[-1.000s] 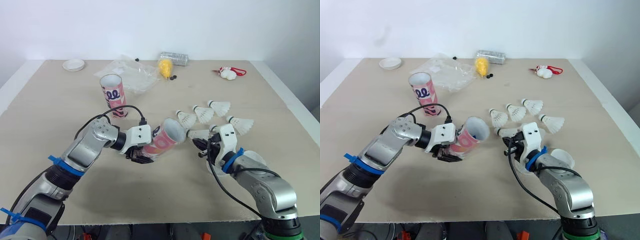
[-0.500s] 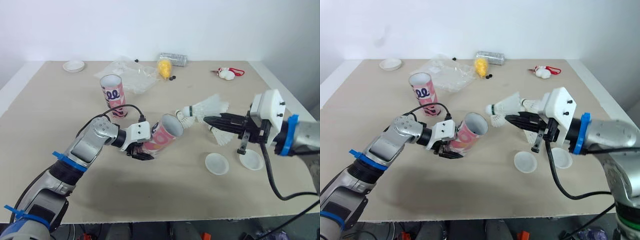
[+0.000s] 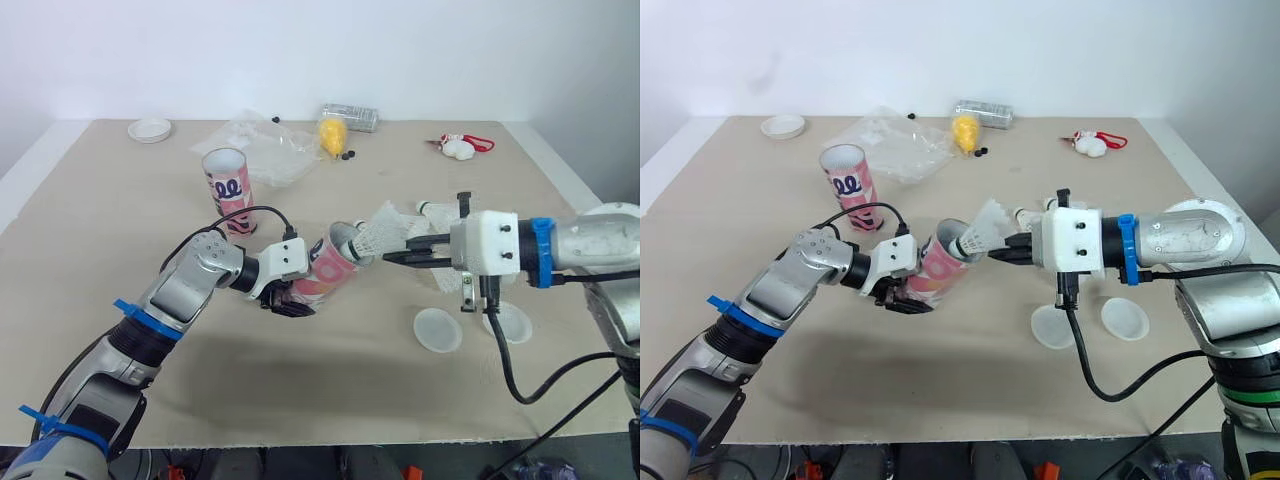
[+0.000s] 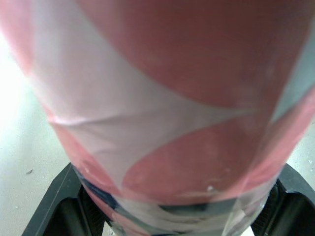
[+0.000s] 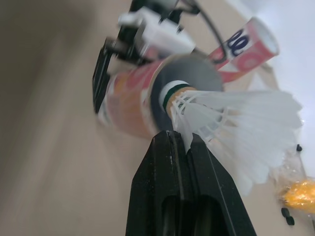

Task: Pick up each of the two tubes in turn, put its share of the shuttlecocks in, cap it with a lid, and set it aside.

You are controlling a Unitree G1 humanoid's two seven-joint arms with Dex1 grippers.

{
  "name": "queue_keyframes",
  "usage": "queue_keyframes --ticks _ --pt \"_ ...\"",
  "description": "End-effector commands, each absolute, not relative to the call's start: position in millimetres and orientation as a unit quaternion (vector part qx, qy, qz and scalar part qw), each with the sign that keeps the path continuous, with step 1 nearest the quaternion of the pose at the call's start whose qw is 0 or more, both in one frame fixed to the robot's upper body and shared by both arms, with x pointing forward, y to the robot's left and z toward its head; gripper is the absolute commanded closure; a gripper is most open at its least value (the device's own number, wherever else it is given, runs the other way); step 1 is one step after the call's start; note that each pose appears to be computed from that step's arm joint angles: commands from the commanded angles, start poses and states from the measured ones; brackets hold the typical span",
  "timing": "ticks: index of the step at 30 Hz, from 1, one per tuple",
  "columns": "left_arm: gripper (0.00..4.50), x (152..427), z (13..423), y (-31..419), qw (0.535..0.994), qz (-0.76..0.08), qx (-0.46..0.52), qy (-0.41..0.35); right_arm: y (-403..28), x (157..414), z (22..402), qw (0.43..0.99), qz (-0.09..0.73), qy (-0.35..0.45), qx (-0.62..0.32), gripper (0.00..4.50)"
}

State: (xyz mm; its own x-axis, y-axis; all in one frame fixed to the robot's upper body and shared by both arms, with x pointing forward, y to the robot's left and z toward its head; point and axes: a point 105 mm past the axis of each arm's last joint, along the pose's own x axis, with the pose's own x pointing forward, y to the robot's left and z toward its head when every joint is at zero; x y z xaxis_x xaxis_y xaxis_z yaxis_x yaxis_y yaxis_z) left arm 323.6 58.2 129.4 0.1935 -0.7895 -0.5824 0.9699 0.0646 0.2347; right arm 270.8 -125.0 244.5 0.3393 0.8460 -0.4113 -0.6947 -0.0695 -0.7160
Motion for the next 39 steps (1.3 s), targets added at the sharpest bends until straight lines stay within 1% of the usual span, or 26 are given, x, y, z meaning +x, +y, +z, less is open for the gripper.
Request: queue_keyframes --ticks 1,2,3,4,6,7,8,9,10,12,14,17,21,25,29,35,39 --pt "1.44 323 139 56 0.717 -0.613 0.305 0.135 -117 267 260 0.673 0.572 -0.115 -0.455 3.12" --pt "1.44 323 138 57 0.717 -0.612 0.304 0.137 -113 269 268 0.686 0.57 -0.126 -0.434 2.79" --pt "1.44 322 137 58 0.718 -0.612 0.304 0.138 -111 270 276 0.703 0.567 -0.136 -0.407 2.29" --pt "1.44 322 136 58 0.718 -0.611 0.303 0.139 -110 271 281 0.714 0.565 -0.142 -0.389 1.91" --pt "1.44 322 135 59 0.721 -0.609 0.299 0.142 -117 275 285 0.748 0.554 -0.135 -0.34 0.91" --pt "1.44 323 133 62 0.723 -0.607 0.297 0.144 -127 284 287 0.792 0.529 -0.127 -0.278 0.49" --pt "1.44 323 132 64 0.724 -0.606 0.296 0.146 -135 290 288 0.819 0.51 -0.12 -0.233 0.02" --pt "1.44 324 129 70 0.725 -0.601 0.3 0.151 -153 304 273 0.863 0.465 -0.088 -0.177 0.02" --pt "1.44 324 127 74 0.725 -0.598 0.303 0.155 -166 312 261 0.889 0.431 -0.063 -0.141 0.02" --pt "1.44 326 123 85 0.725 -0.591 0.313 0.164 -184 325 223 0.928 0.355 -0.012 -0.115 0.02" --pt "1.44 327 123 91 0.724 -0.588 0.319 0.168 -183 327 201 0.942 0.323 0.016 -0.094 0.02" --pt "1.44 328 129 97 0.722 -0.588 0.323 0.166 -162 324 173 0.948 0.312 0.045 -0.049 0.02" --pt "1.44 331 134 101 0.724 -0.584 0.328 0.166 -147 328 165 0.954 0.296 0.044 -0.027 0.02" --pt "1.44 333 135 104 0.726 -0.58 0.328 0.168 -129 333 161 0.952 0.303 0.039 -0.014 0.02" --pt "1.44 326 132 110 0.716 -0.593 0.318 0.188 -117 346 157 0.955 0.295 0.038 -0.008 0.02" --pt "1.44 332 132 121 0.726 -0.576 0.321 0.192 -106 361 152 0.954 0.296 0.041 -0.007 0.02" --pt "1.44 330 133 121 0.729 -0.576 0.317 0.19 -104 374 153 0.956 0.29 0.036 0.01 0.02"
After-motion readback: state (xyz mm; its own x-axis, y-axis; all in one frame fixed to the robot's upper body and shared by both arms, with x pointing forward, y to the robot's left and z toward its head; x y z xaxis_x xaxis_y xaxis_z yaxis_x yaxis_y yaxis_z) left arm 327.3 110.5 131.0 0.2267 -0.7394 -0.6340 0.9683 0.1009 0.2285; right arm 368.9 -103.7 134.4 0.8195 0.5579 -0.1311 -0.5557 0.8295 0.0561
